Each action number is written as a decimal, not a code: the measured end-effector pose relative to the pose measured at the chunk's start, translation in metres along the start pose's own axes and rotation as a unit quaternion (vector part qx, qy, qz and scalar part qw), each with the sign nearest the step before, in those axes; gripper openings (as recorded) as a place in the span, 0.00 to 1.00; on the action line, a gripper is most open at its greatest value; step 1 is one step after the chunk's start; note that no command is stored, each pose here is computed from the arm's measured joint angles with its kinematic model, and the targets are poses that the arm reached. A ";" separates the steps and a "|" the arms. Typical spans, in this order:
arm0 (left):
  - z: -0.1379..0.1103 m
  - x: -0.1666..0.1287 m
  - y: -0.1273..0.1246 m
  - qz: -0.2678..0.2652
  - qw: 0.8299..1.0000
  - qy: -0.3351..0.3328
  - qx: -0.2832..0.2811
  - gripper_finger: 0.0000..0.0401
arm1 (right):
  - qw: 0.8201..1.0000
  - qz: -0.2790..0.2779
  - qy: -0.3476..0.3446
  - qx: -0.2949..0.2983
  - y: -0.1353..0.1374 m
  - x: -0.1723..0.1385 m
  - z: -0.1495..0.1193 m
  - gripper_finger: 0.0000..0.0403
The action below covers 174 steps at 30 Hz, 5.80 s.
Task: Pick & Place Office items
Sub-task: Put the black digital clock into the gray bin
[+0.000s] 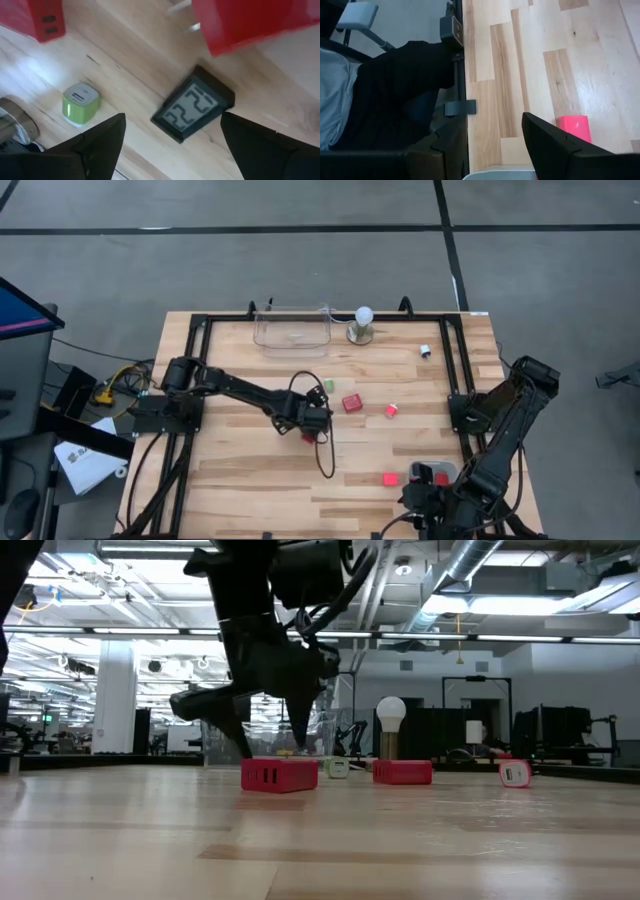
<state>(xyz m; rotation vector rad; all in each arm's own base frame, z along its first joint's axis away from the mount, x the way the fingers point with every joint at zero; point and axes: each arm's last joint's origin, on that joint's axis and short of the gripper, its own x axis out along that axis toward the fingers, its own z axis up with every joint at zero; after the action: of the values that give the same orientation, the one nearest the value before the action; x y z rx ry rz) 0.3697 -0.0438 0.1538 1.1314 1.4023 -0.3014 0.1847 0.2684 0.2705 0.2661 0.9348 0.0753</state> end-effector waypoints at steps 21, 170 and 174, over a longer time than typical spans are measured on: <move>-0.008 0.013 0.024 -0.002 0.991 -0.075 -0.115 0.80 | 1.000 0.001 -0.001 0.014 0.001 -0.001 -0.001 0.45; -0.073 -0.046 -0.018 -0.179 0.785 -0.342 -0.486 0.37 | 0.983 -0.065 -0.070 -0.159 -0.010 0.005 0.017 0.45; -0.056 -0.071 -0.030 -0.219 0.784 -0.418 -0.404 0.38 | 0.974 -0.094 -0.089 -0.187 -0.015 0.008 0.025 0.45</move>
<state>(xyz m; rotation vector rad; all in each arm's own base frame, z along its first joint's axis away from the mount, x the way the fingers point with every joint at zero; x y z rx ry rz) 0.2964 -0.0468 0.2150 -0.1034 0.7890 -0.4050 0.2086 0.2508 0.2744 -0.1628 0.7463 0.0509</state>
